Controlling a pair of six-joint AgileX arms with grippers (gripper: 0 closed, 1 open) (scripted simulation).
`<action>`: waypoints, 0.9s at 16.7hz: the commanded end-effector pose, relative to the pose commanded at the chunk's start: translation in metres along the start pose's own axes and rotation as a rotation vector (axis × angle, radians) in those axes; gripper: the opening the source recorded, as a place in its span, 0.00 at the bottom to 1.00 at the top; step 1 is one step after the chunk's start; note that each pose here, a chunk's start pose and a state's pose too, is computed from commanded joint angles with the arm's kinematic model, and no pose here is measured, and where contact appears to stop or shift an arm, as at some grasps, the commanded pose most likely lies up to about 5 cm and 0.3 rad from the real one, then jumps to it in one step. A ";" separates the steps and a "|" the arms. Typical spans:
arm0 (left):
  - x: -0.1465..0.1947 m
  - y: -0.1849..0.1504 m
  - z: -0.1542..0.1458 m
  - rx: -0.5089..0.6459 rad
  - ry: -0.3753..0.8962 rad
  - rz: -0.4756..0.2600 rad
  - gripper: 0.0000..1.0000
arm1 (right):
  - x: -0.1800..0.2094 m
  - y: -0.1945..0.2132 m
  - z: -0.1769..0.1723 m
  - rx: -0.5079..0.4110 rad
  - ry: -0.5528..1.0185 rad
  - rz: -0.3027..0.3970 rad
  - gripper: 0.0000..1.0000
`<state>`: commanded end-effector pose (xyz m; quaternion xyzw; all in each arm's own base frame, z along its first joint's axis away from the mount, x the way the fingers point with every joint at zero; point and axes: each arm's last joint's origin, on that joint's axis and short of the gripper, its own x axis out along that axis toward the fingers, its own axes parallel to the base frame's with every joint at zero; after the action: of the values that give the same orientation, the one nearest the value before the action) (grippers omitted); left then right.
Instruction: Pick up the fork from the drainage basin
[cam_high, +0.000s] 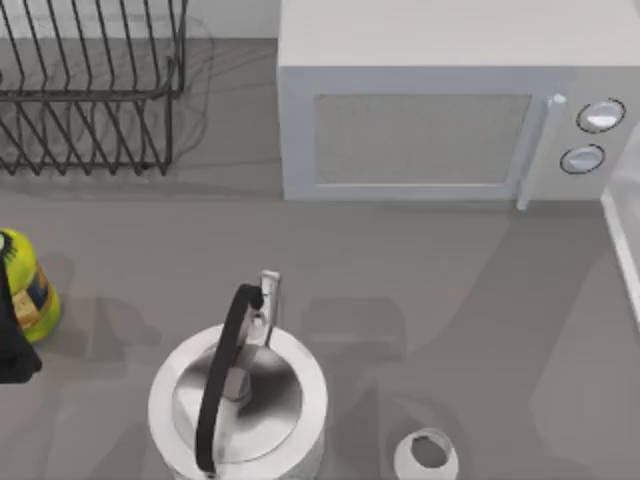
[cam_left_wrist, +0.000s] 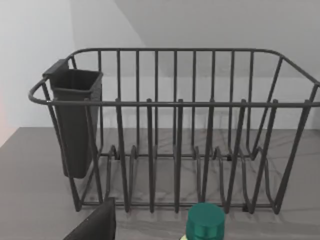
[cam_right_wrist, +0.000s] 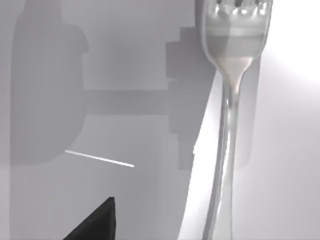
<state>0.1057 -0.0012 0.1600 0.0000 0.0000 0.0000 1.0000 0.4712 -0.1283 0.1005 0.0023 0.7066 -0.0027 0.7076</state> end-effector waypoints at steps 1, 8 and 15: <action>0.000 0.000 0.000 0.000 0.000 0.000 1.00 | 0.017 -0.001 0.001 0.000 -0.009 -0.002 1.00; 0.000 0.000 0.000 0.000 0.000 0.000 1.00 | 0.089 0.000 -0.006 0.003 0.001 0.001 1.00; 0.000 0.000 0.000 0.000 0.000 0.000 1.00 | 0.089 0.000 -0.006 0.003 0.001 0.001 0.62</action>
<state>0.1057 -0.0012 0.1600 0.0000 0.0000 0.0000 1.0000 0.4649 -0.1285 0.0114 0.0035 0.7071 -0.0035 0.7071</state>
